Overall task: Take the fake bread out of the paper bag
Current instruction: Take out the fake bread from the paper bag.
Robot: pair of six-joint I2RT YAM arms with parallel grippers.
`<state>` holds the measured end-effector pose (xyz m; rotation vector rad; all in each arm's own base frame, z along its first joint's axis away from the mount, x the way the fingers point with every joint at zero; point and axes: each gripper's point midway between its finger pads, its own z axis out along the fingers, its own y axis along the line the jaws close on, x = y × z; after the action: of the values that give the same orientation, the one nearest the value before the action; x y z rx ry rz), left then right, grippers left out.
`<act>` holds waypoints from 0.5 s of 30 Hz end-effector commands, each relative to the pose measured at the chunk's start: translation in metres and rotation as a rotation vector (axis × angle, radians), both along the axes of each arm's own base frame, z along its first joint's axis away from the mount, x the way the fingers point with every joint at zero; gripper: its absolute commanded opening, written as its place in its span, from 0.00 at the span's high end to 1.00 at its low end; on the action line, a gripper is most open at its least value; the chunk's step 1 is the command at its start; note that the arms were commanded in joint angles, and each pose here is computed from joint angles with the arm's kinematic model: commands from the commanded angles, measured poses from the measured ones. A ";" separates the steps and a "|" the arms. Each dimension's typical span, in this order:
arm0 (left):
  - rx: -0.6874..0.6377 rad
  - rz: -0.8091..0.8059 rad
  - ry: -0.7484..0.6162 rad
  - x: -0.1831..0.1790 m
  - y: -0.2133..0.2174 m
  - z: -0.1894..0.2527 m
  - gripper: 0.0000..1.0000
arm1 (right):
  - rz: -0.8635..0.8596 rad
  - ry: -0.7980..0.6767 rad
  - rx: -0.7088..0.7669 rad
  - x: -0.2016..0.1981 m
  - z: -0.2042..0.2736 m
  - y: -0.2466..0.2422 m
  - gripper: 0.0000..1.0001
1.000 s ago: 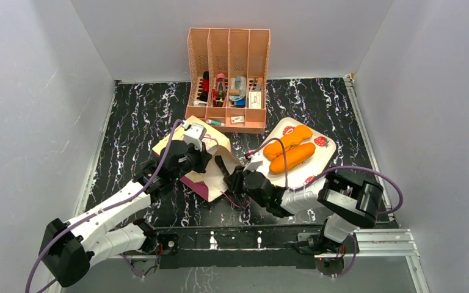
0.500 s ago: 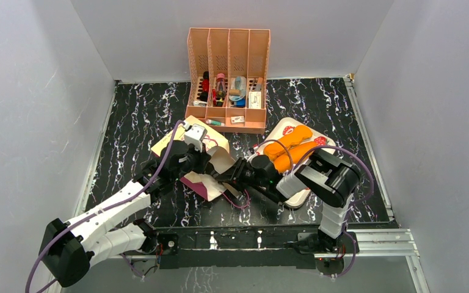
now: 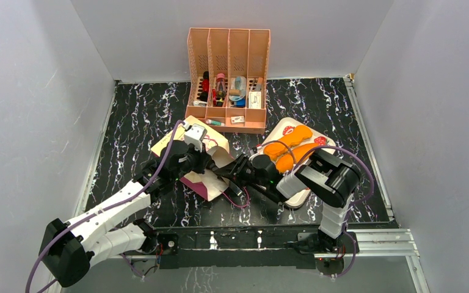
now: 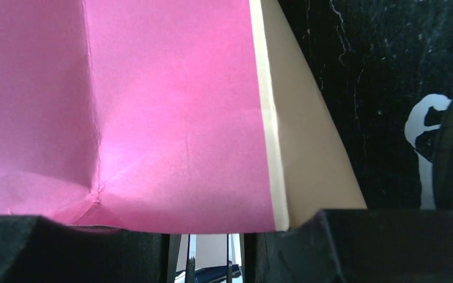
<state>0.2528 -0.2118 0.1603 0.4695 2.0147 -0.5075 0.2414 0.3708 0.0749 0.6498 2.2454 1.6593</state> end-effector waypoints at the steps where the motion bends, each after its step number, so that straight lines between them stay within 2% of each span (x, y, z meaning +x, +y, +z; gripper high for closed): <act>1: -0.045 -0.025 -0.030 0.000 -0.007 0.017 1.00 | -0.065 -0.040 0.071 0.018 0.026 0.003 0.67; 15: -0.058 -0.044 -0.016 -0.002 -0.011 0.016 1.00 | -0.086 -0.020 0.025 0.036 0.013 0.017 0.66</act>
<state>0.2533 -0.2120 0.1590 0.4690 2.0192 -0.5083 0.2613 0.3787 0.0730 0.7038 2.2196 1.6150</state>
